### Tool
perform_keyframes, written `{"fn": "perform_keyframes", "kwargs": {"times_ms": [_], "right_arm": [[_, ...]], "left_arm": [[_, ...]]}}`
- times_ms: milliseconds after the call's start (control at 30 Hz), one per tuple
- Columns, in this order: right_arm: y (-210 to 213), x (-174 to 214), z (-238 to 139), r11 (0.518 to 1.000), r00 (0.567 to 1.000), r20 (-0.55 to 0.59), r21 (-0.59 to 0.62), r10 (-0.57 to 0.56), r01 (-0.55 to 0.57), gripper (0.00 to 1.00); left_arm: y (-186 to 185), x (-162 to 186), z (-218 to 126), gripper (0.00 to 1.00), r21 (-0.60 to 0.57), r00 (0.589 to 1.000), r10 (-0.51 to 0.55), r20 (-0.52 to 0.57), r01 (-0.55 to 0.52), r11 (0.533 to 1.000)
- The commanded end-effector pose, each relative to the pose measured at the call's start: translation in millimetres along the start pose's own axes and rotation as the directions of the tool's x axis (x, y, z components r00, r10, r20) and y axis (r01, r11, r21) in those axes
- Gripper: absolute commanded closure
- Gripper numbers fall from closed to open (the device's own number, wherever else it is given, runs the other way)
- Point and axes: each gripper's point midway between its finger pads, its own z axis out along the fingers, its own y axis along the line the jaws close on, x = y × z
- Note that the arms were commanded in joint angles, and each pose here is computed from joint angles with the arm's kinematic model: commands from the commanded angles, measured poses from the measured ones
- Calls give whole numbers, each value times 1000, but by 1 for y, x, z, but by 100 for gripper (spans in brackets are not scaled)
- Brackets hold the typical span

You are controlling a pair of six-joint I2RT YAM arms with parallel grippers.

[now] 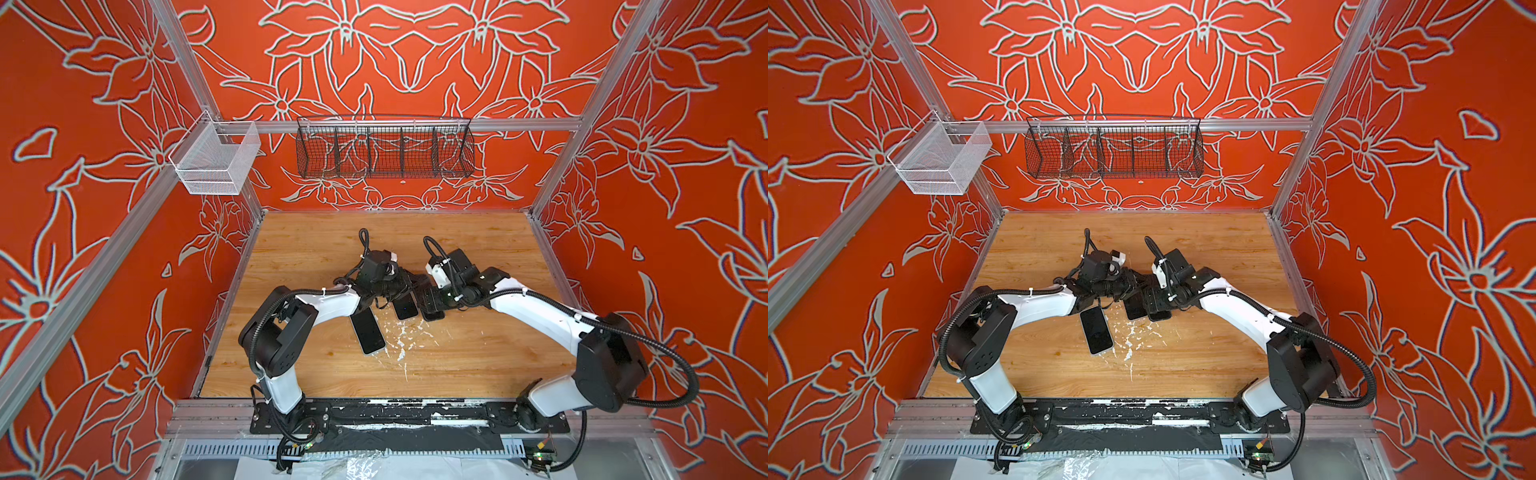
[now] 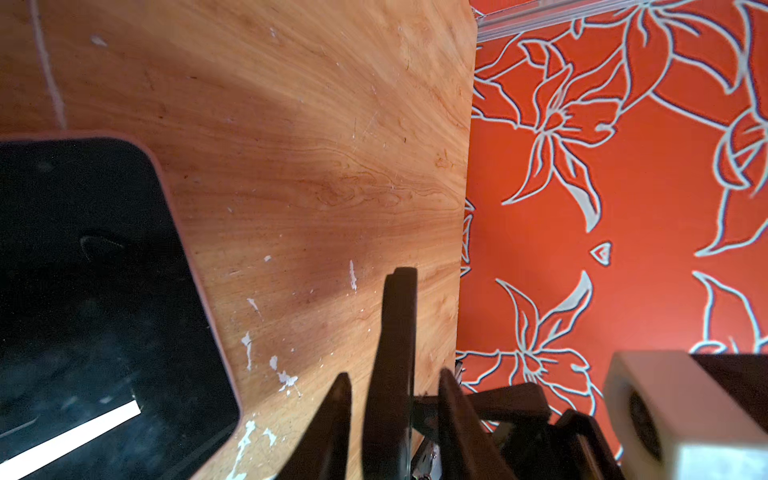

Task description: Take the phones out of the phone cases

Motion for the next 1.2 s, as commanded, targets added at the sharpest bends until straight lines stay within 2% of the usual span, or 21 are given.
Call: {"fn": "perform_keyframes", "kwargs": {"times_ms": [0,133,733,833,933,1033,1067,1100,1133,1167], "right_arm": [[4,-6,-8,1000,999,43,-13,-4,5,66],[2,-4,-6,1000,999,42,-6,-5,6,66],[5,-8,-12,1000,998,67,-16,-5,6,66],[4,-8,-12,1000,998,66,-14,-7,8,66],[4,-7,-12,1000,998,67,-12,-5,6,66],[3,-7,-15,1000,997,73,-8,-9,9,63],[4,-7,-17,1000,997,78,-9,-11,12,58],[4,-8,-19,1000,996,86,-8,-15,16,48],[5,-9,-23,1000,995,98,-12,-22,23,31],[7,-10,-28,999,993,115,-19,-29,31,22]], "left_arm": [[-7,-1,3,77,40,1000,1,10,-1,999],[-8,1,3,81,53,1000,-8,1,8,999],[-3,17,12,80,33,999,29,-36,-28,999],[-2,17,12,87,33,999,26,-36,-25,999],[-4,17,11,100,38,999,29,-34,-28,999],[-11,14,7,100,50,999,46,-19,-45,998],[-14,12,5,100,57,998,54,-14,-53,997],[-19,10,2,100,70,998,61,-7,-61,996],[-23,8,-1,100,87,998,68,0,-68,994],[-29,4,-5,100,114,997,76,10,-76,991]]}}
